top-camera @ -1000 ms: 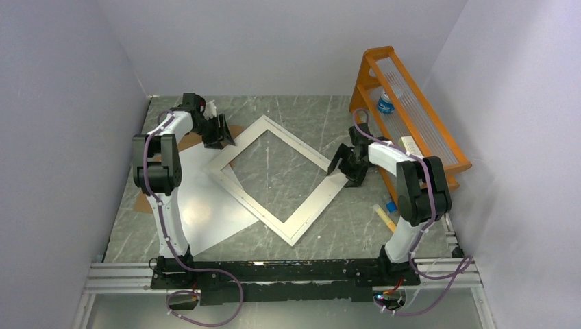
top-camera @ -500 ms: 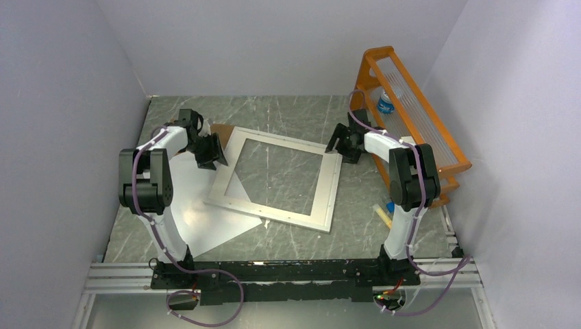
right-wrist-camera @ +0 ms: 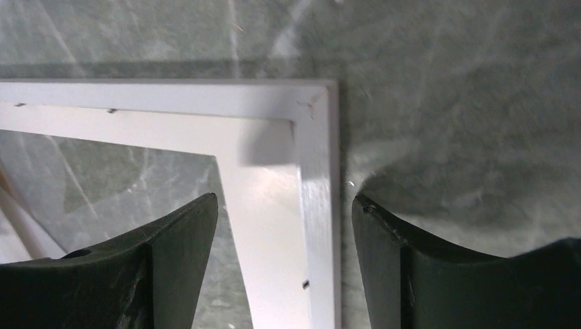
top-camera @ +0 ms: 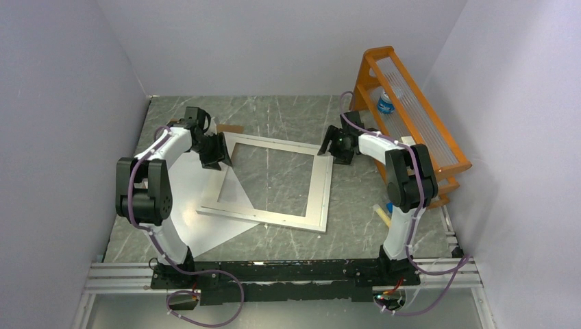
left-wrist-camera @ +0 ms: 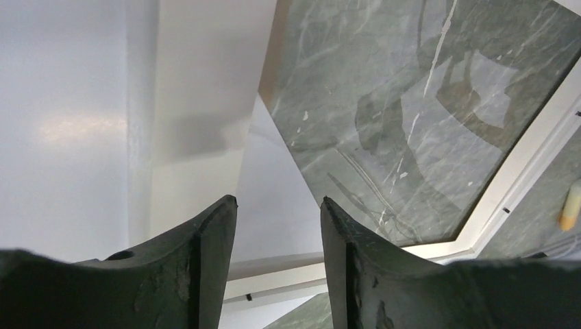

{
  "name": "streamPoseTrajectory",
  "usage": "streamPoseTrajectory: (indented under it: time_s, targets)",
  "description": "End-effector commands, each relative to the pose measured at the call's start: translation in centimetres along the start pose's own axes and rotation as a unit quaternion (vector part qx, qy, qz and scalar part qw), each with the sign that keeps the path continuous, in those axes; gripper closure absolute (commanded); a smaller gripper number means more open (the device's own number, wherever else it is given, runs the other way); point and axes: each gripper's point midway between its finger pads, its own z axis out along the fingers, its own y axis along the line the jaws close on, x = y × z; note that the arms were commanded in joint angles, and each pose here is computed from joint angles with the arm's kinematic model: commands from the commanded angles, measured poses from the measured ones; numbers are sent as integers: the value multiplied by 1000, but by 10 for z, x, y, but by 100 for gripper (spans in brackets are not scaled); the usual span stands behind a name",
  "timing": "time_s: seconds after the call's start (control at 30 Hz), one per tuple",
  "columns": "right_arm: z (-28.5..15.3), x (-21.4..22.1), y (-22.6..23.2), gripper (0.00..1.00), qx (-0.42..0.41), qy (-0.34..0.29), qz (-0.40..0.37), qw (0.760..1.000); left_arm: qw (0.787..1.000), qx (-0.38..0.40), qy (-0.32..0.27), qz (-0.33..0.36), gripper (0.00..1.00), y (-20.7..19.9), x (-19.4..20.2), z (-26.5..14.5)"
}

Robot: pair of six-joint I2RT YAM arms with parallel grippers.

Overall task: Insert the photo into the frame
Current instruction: Adjust the photo frame at the center of the board, then adjust the photo frame item on the photo frame.

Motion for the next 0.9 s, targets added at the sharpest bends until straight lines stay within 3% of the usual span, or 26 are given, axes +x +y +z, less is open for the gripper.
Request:
streamPoseTrajectory:
  time_s: [0.0,0.13,0.27,0.4,0.73,0.87]
  targets:
    - [-26,3,-15,24,51,-7,-9,999,998,-38,-52,2,43,5,-14,-28]
    - [-44,-1,-21,21,74,-27,-5,997,994,-74,-77,-20,32,21,-20,-37]
    - [-52,9,-21,18,62,-18,-3,998,993,-86,-70,-45,31,36,-19,-36]
    - [-53,28,-21,20,50,5,7,999,991,-93,-70,-66,35,48,-18,-34]
    - [-53,61,-23,28,44,37,14,998,982,-148,-80,-87,58,83,-23,-36]
    - [-54,70,-23,32,41,45,12,998,984,-136,-68,-88,58,83,-20,-24]
